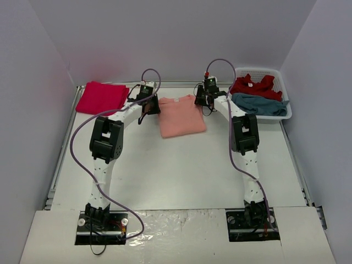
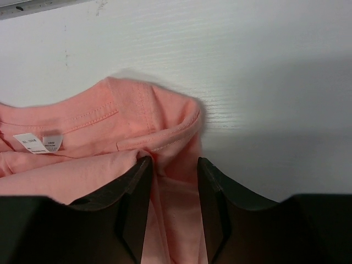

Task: Fold and stack the t-shirts
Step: Fold the long partially folded tshirt into a neat square, then smooth out wrinkles on the folded tshirt

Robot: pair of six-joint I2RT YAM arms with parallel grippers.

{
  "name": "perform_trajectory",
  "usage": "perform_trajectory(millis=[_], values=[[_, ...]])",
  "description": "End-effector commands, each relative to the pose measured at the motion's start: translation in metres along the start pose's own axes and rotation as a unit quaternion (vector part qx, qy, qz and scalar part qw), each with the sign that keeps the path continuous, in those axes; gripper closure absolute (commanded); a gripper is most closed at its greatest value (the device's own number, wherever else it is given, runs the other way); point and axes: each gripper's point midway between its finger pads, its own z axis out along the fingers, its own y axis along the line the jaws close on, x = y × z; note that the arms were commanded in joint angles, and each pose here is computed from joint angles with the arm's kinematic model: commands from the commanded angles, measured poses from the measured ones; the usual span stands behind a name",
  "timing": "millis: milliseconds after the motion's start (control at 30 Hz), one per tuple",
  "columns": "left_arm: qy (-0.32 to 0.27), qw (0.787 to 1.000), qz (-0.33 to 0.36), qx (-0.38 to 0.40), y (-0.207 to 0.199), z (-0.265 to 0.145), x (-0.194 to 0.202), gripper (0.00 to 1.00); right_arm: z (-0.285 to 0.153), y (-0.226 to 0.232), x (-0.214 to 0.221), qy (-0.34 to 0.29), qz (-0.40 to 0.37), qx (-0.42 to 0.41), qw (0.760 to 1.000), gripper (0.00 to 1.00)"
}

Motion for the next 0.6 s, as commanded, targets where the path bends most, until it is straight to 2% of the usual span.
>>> perform_trajectory(millis=[0, 200, 567], values=[[-0.034, 0.999, 0.004, 0.010, -0.006, -0.008, -0.030, 0.88, -0.036, 0.003, -0.044, -0.053, -0.005, 0.014, 0.998, 0.65], [-0.030, 0.999, 0.002, 0.011, -0.006, -0.006, -0.027, 0.89, -0.047, 0.001, -0.056, -0.081, 0.001, 0.023, 0.996, 0.62], [-0.031, 0.999, 0.003, 0.012, -0.007, -0.006, -0.028, 0.91, -0.040, 0.009, -0.049, -0.071, 0.006, 0.003, 0.997, 0.62]])
